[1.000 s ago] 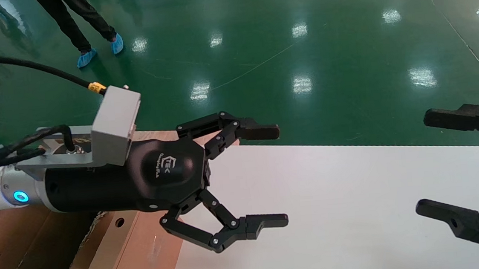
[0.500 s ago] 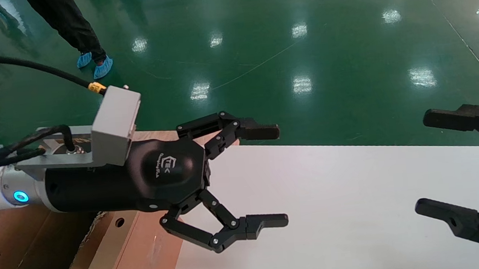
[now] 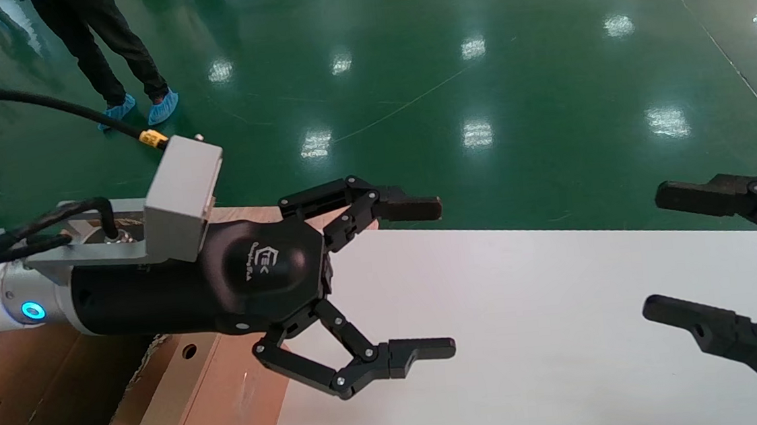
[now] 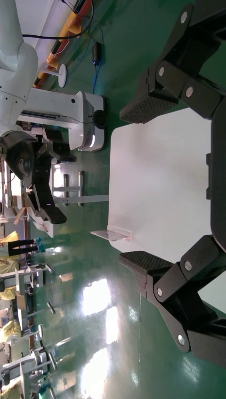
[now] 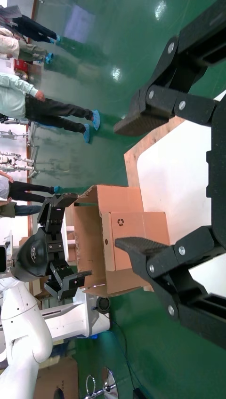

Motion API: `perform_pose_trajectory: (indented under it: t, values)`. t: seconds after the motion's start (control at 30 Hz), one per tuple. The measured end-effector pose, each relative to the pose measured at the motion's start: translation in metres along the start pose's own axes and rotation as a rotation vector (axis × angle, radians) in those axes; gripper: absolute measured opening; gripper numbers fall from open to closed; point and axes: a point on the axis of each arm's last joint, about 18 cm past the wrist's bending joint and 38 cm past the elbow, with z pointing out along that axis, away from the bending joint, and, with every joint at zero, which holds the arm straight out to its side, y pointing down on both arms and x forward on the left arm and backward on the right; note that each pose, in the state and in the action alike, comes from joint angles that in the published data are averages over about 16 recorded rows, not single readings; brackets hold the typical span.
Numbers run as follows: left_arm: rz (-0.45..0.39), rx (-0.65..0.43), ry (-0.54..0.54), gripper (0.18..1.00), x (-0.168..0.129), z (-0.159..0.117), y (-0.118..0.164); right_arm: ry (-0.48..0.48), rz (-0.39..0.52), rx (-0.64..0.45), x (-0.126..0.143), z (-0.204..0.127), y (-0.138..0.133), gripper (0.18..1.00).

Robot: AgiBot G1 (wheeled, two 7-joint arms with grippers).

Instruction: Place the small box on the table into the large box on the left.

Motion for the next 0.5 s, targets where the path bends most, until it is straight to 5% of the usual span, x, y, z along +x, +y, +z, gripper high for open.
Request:
perform_pose_trajectory:
  t: [0.5]
  values:
    - [-0.087, -0.266, -0.164, 1.001, -0.019, -0.035, -0.001, 0.000, 0.000, 0.000, 0.000, 0.000, 0.000, 0.514]
